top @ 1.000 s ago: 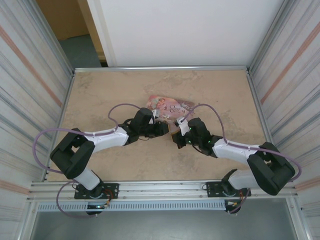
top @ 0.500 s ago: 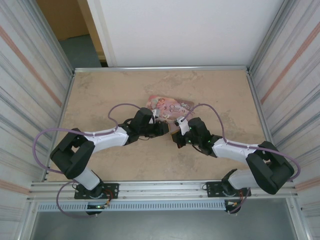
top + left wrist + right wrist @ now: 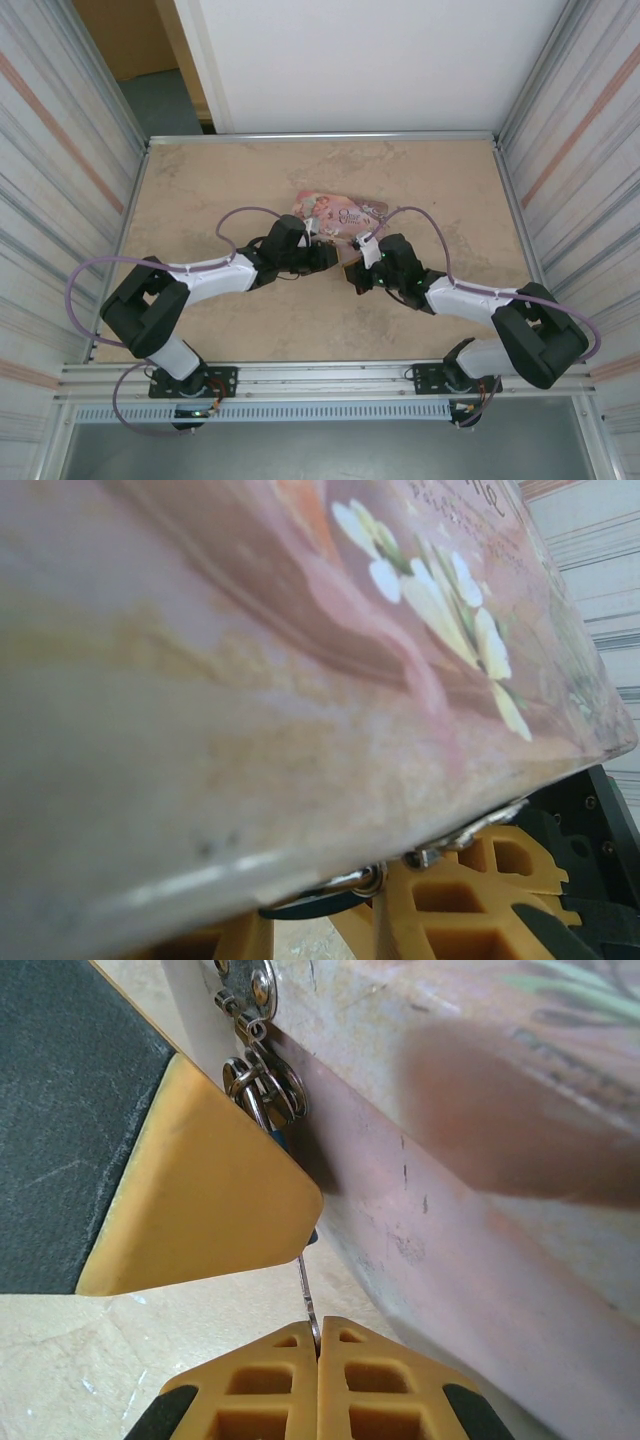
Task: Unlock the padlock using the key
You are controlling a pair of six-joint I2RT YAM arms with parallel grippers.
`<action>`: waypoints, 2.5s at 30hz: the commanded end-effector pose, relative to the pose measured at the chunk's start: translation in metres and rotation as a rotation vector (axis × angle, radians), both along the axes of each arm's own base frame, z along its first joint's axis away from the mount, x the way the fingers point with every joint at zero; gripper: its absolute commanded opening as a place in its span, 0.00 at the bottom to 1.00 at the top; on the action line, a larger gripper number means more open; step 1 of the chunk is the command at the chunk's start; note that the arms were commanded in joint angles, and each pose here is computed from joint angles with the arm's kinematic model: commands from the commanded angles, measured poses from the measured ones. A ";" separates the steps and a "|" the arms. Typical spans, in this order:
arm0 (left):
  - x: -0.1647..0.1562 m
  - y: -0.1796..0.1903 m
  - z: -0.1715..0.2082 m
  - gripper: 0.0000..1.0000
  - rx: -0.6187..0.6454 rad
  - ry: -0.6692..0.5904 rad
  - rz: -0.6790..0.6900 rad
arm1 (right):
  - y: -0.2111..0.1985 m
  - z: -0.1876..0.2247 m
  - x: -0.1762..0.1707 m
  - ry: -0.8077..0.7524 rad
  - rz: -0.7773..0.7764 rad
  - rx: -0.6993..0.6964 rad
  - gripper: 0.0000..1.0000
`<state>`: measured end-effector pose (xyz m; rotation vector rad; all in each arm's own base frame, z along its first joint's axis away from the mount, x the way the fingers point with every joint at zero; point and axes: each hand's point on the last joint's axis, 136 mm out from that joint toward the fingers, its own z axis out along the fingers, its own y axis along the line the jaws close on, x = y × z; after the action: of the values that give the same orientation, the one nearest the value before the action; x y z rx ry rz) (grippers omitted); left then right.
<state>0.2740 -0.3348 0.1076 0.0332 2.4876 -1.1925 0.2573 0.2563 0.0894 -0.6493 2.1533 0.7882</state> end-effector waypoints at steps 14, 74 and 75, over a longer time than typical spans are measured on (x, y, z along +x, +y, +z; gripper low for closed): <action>-0.004 -0.022 0.033 0.00 -0.102 -0.024 -0.068 | 0.013 0.050 0.020 -0.101 0.001 0.177 0.00; -0.017 -0.032 0.014 0.00 -0.111 0.107 -0.100 | 0.036 0.137 0.055 -0.324 0.156 0.326 0.00; -0.017 -0.032 0.012 0.00 -0.112 0.110 -0.096 | 0.037 0.131 0.054 -0.312 0.152 0.319 0.00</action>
<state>0.2954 -0.3413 0.1279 -0.0959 2.4442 -1.2661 0.2891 0.2640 0.1200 -0.6905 2.0471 0.9531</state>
